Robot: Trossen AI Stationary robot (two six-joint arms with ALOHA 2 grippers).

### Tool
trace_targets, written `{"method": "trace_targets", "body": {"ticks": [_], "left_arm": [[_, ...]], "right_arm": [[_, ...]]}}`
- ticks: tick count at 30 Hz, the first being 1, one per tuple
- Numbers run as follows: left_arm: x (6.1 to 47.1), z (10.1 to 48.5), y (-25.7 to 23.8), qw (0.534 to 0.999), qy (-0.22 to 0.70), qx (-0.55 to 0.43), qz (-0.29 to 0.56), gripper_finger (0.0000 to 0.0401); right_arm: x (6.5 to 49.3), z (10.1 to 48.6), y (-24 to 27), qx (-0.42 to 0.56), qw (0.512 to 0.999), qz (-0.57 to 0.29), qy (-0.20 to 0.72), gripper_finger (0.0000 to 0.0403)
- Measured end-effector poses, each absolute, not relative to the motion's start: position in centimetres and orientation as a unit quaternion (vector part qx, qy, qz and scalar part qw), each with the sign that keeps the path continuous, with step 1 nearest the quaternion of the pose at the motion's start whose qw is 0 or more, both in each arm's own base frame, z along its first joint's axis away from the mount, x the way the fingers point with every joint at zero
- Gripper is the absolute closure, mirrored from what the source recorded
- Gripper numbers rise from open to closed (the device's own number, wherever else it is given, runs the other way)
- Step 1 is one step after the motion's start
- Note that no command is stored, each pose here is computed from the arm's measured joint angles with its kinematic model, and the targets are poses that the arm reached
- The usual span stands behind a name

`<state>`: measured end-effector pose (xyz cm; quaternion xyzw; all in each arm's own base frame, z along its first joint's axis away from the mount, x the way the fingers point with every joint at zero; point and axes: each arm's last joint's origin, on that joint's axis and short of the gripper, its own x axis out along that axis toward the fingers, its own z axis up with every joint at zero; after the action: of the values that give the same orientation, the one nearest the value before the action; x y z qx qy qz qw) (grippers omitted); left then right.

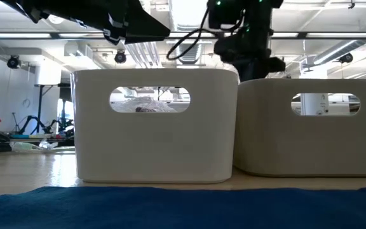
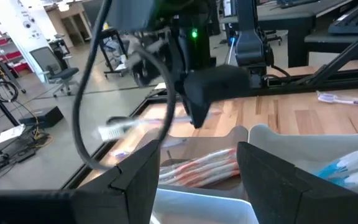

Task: Pick & Place Toothbrushes
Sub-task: Put the orange toothbrush into the black bin

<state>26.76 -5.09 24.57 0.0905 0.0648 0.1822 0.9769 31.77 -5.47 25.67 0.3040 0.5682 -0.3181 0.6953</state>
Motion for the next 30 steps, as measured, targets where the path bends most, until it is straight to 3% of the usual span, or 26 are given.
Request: {"method": "trace_targets", "body": {"ticks": [15, 30], "left_arm": [[26.7, 24.4, -5.1, 0.976, 0.071, 0.092, 0.182, 0.0183], [26.7, 24.4, -5.1, 0.977, 0.071, 0.091, 0.182, 0.0183]], "right_arm": [[32.7, 22.4, -5.6, 0.298, 0.658, -0.316, 0.615, 0.0352], [32.8, 20.6, -5.6, 0.313, 0.670, -0.306, 0.600, 0.0352]]}}
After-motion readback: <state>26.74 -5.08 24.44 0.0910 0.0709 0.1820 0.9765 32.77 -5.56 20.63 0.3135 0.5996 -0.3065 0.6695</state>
